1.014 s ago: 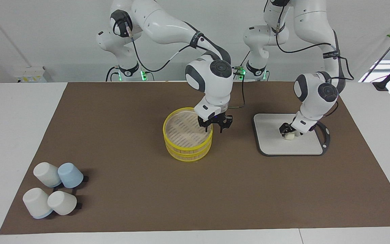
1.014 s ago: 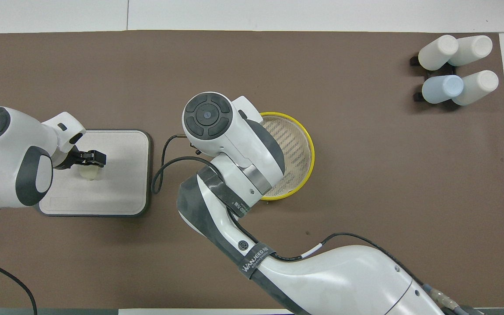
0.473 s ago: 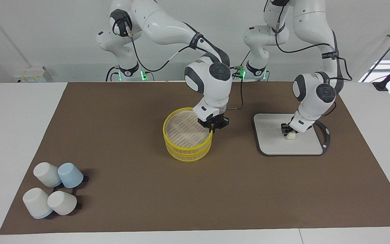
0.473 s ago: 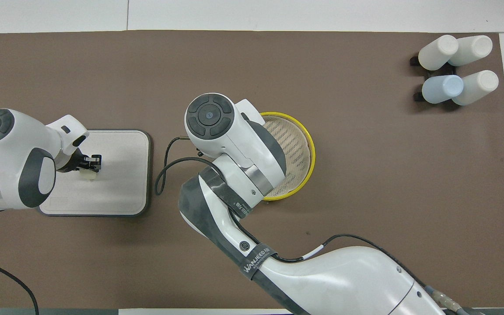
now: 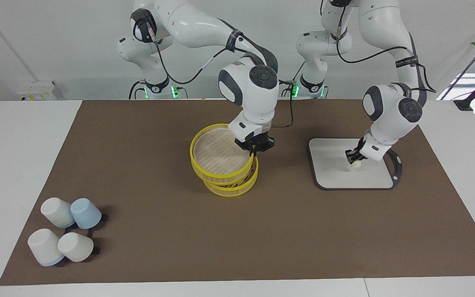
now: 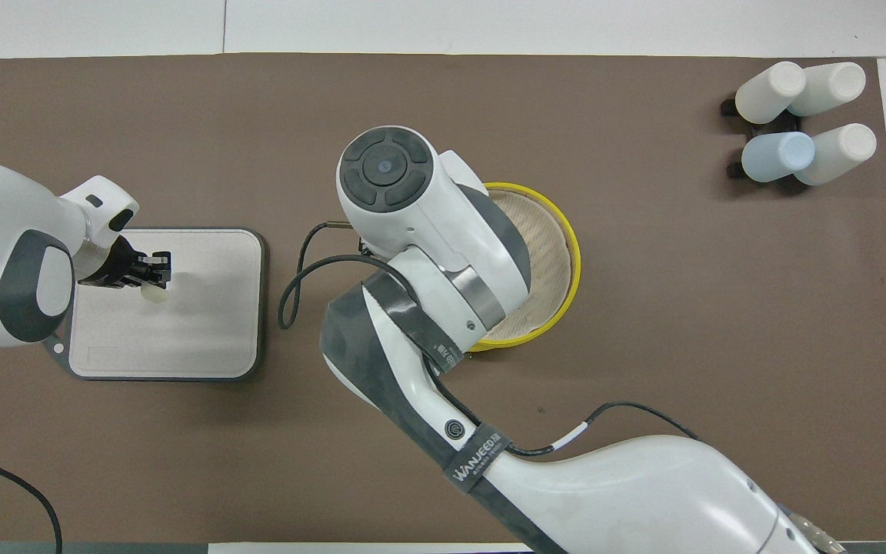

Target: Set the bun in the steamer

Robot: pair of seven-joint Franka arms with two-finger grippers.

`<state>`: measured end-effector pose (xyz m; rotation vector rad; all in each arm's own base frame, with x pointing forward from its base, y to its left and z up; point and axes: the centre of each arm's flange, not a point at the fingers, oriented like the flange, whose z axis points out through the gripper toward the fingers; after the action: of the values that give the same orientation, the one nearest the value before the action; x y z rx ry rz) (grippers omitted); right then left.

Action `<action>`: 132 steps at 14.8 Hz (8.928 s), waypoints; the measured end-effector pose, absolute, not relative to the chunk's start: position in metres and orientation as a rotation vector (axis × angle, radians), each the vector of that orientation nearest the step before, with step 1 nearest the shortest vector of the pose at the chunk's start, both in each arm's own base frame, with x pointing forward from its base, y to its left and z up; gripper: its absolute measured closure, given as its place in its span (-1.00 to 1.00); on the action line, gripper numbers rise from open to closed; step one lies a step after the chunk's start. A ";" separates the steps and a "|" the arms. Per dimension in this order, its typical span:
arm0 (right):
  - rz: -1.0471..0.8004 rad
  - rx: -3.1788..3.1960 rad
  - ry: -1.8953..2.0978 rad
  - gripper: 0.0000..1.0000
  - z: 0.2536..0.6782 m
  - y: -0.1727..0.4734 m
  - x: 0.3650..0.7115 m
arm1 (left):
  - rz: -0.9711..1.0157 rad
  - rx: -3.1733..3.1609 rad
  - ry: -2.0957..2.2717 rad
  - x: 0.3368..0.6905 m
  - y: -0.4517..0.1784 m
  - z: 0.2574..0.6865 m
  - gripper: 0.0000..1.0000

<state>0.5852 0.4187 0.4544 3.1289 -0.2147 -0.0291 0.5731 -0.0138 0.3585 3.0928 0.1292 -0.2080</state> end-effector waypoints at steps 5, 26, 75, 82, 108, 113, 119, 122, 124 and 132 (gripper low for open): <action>0.048 3.146 -0.210 0.82 0.532 0.271 0.641 | -0.222 3.066 0.310 0.590 -0.127 0.418 0.67; -0.039 3.096 -0.292 0.82 0.507 0.042 0.690 | -0.270 3.040 0.439 0.546 -0.472 0.357 0.48; 0.012 3.150 -0.570 0.82 0.395 0.445 0.569 | -0.265 3.074 0.070 0.541 0.024 0.580 -1.00; 0.063 3.174 -0.589 0.82 0.399 0.442 0.576 | -0.252 3.076 0.049 0.542 0.020 0.581 -1.00; 0.108 3.162 -0.066 -1.00 0.485 0.317 0.630 | -0.166 3.085 0.028 0.549 0.012 0.584 -1.00; -0.025 3.116 0.196 -1.00 0.560 0.156 0.636 | -0.165 3.085 0.028 0.549 0.012 0.584 -1.00; -0.150 3.120 0.136 -1.00 0.585 0.012 0.607 | -0.165 3.085 0.028 0.549 0.012 0.584 -1.00; -0.114 3.123 0.091 -1.00 0.580 -0.008 0.581 | -0.165 3.085 0.028 0.549 0.012 0.584 -1.00; -0.091 3.123 0.078 -1.00 0.576 -0.015 0.566 | -0.165 3.085 0.028 0.549 0.012 0.584 -1.00; -0.090 3.125 0.072 -1.00 0.577 -0.031 0.560 | -0.165 3.085 0.028 0.549 0.013 0.584 -1.00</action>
<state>0.5596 -0.0313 0.5767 3.1249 0.0717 -0.0904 0.5491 0.0125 0.5835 3.0851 0.0279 -0.1653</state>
